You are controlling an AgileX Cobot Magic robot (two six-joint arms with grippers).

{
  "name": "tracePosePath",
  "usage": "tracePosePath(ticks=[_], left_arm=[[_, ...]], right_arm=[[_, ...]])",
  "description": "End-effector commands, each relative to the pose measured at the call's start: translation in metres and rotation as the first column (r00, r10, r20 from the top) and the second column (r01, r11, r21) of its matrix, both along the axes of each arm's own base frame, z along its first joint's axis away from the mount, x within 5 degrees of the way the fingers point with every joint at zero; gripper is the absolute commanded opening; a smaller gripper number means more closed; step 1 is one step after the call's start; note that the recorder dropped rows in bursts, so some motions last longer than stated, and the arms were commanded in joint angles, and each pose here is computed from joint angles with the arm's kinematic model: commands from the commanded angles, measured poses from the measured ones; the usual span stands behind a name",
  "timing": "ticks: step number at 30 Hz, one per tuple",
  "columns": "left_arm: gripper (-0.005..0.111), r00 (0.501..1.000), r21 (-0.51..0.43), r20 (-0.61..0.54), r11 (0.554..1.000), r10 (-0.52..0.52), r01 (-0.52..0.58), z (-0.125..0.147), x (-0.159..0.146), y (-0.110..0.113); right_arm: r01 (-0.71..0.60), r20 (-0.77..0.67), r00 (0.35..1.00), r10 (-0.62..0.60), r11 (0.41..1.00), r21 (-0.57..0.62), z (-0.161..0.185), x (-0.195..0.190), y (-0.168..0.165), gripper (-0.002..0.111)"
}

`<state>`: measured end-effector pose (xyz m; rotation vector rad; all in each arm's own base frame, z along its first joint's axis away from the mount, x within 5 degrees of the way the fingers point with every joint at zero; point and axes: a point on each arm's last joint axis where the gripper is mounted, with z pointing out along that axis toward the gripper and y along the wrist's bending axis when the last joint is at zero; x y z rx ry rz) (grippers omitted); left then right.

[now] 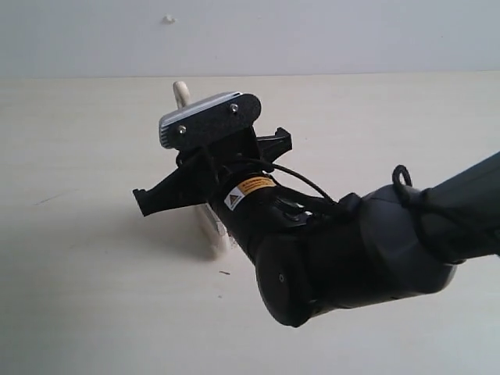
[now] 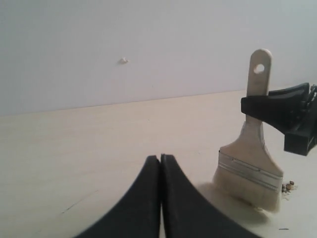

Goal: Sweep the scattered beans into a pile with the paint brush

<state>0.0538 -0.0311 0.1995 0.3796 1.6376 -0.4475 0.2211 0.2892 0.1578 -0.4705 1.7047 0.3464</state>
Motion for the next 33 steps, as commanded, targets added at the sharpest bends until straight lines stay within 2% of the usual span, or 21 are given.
tracePosePath(ticks=[1,5,8,10,14,16,19,27,33], left_arm=[[0.0,1.0,-0.012,-0.001,1.0,0.003,-0.003,0.0,0.0,0.0],[0.0,1.0,-0.012,-0.001,1.0,0.003,-0.003,0.0,0.0,0.0],[0.0,1.0,-0.012,-0.001,1.0,0.003,-0.003,0.0,0.0,0.0],[0.0,1.0,-0.012,-0.001,1.0,0.003,-0.003,0.0,0.0,0.0],[0.0,1.0,-0.012,-0.001,1.0,0.003,-0.003,0.0,0.0,0.0],[0.0,1.0,-0.012,-0.001,1.0,0.003,-0.003,0.0,0.0,0.0],[0.0,1.0,-0.012,-0.001,1.0,0.003,-0.003,0.0,0.0,0.0],[0.0,1.0,-0.012,-0.001,1.0,0.003,-0.003,0.0,0.0,0.0],[0.0,1.0,-0.012,-0.001,1.0,0.003,-0.003,0.0,0.0,0.0]], right_arm=[[-0.027,0.034,0.999,0.026,0.999,0.033,0.027,-0.003,-0.003,0.0],[-0.066,0.006,0.998,0.066,0.995,0.081,0.054,-0.01,-0.007,0.0],[-0.042,-0.027,0.999,0.045,0.992,0.118,0.073,-0.014,-0.016,0.0],[0.027,-0.035,0.999,-0.023,0.994,0.106,0.083,-0.015,-0.028,0.0],[0.256,-0.05,0.965,-0.258,0.966,-0.041,0.086,-0.014,-0.06,0.0],[0.407,-0.036,0.909,-0.415,0.903,-0.141,0.081,-0.013,-0.077,0.0],[0.521,-0.018,0.843,-0.538,0.824,-0.224,0.069,-0.015,-0.093,0.0],[0.543,-0.077,0.811,-0.58,0.795,-0.269,0.027,-0.014,-0.092,0.0],[0.522,-0.087,0.825,-0.559,0.812,-0.263,0.001,-0.01,-0.082,0.0]])
